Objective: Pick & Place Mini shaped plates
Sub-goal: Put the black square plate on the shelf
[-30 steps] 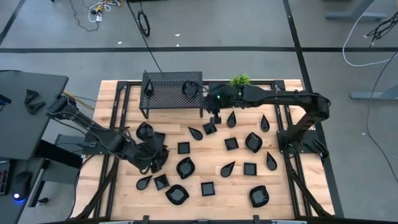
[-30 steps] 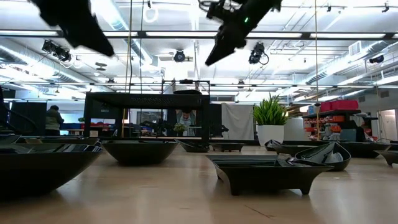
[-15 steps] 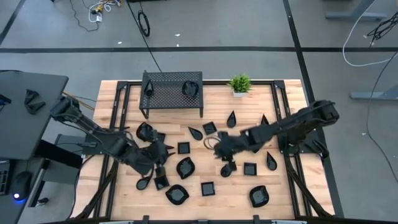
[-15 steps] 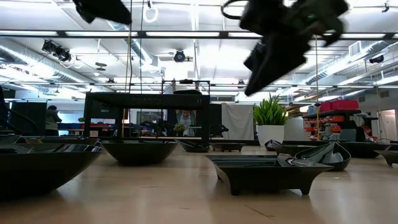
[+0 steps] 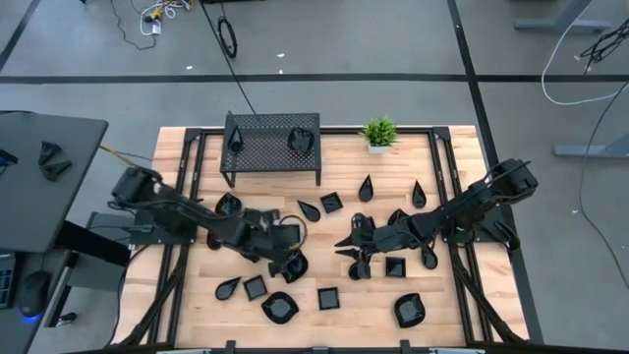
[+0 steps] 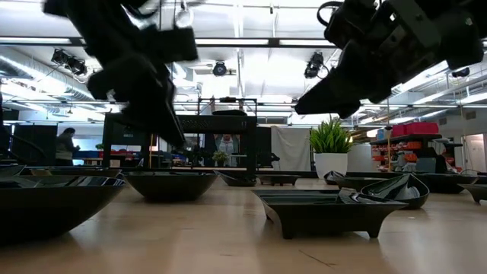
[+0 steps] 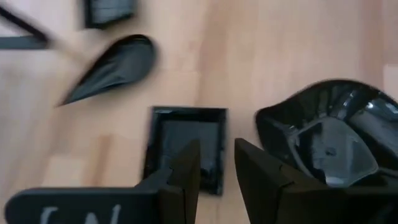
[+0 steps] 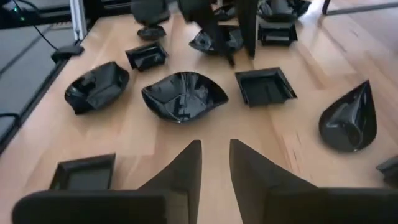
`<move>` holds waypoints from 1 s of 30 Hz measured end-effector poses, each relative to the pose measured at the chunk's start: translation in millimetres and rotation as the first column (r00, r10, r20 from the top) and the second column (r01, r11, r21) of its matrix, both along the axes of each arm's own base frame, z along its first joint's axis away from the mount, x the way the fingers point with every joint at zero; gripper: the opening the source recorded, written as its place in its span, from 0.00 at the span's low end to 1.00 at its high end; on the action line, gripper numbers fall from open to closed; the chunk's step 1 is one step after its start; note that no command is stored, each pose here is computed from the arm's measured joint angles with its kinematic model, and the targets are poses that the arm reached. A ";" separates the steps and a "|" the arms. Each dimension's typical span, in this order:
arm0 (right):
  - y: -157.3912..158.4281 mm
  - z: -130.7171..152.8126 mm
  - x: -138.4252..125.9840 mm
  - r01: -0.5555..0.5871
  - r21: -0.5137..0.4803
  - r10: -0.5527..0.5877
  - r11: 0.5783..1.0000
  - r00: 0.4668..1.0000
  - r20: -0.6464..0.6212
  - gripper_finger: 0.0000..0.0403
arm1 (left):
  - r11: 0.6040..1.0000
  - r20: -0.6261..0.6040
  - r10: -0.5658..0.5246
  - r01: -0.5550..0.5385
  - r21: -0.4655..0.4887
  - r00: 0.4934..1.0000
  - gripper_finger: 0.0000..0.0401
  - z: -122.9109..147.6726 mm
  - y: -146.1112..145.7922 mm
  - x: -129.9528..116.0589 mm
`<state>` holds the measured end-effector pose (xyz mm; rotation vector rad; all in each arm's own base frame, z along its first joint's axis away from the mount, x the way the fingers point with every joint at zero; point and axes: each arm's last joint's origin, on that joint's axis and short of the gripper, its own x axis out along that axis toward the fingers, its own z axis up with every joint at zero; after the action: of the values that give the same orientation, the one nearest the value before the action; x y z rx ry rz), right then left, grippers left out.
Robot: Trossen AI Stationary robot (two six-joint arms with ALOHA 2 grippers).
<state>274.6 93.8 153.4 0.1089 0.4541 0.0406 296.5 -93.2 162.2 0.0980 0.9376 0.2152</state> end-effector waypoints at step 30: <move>-3.1 5.3 3.7 0.002 -0.006 -0.001 1.000 0.998 0.062 0.22 | 0.999 -0.074 -0.048 0.049 0.009 0.996 0.03 -24.5 3.2 12.8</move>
<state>278.3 90.7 158.7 0.1016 0.3920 0.0411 309.3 -90.0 137.7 0.1397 1.0062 0.1729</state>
